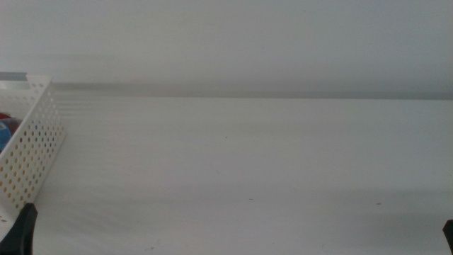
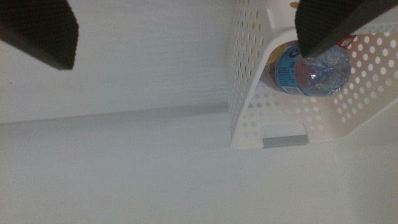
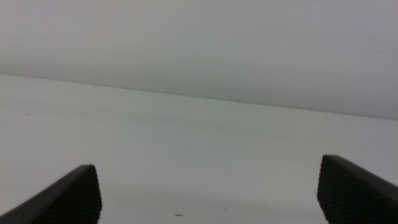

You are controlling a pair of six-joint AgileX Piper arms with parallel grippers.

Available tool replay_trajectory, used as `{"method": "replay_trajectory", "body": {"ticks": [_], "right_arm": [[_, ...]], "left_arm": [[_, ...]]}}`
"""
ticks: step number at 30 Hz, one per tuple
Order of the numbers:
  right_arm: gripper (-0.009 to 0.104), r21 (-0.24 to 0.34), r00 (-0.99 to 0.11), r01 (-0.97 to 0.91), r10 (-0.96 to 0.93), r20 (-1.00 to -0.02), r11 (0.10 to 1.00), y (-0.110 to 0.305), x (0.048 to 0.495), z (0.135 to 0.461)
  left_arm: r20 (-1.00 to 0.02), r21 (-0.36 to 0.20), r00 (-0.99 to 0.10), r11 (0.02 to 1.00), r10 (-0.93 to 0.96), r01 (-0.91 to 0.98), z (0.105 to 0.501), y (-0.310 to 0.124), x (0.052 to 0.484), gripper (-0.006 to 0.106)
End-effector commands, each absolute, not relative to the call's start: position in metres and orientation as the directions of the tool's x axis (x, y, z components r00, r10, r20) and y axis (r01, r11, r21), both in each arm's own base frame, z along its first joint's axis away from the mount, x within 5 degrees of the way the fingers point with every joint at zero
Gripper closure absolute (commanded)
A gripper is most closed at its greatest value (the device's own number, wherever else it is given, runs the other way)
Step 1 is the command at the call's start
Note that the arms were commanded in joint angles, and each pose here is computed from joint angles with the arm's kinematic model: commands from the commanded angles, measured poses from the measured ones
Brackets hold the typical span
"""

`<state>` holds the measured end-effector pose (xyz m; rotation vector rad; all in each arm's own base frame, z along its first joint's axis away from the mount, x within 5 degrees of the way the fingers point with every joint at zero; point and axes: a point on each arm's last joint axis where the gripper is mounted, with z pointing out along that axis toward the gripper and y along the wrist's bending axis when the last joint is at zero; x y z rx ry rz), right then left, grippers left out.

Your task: Use arms to grab the bottles and put them into the dustbin to the left of the table.

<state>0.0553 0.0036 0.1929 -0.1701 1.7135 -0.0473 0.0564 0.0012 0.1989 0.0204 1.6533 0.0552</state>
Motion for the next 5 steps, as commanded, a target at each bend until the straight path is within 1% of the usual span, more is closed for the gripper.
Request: {"method": "replay_trajectory", "body": {"ticks": [1,5], "right_arm": [[0.003,-0.140,-0.141,-0.080,-0.150,-0.979,0.987,0.0031,0.0542,0.1809],[0.003,-0.140,-0.141,-0.080,-0.150,-0.979,0.987,0.0031,0.0542,0.1809]], "left_arm": [[-0.997,0.050,-0.064,0.998,0.048,-0.027,0.1891,0.0016,0.0550,0.007],[-0.997,0.054,-0.064,0.998,0.052,-0.028,0.1891,0.0017,0.0550,0.007]]}}
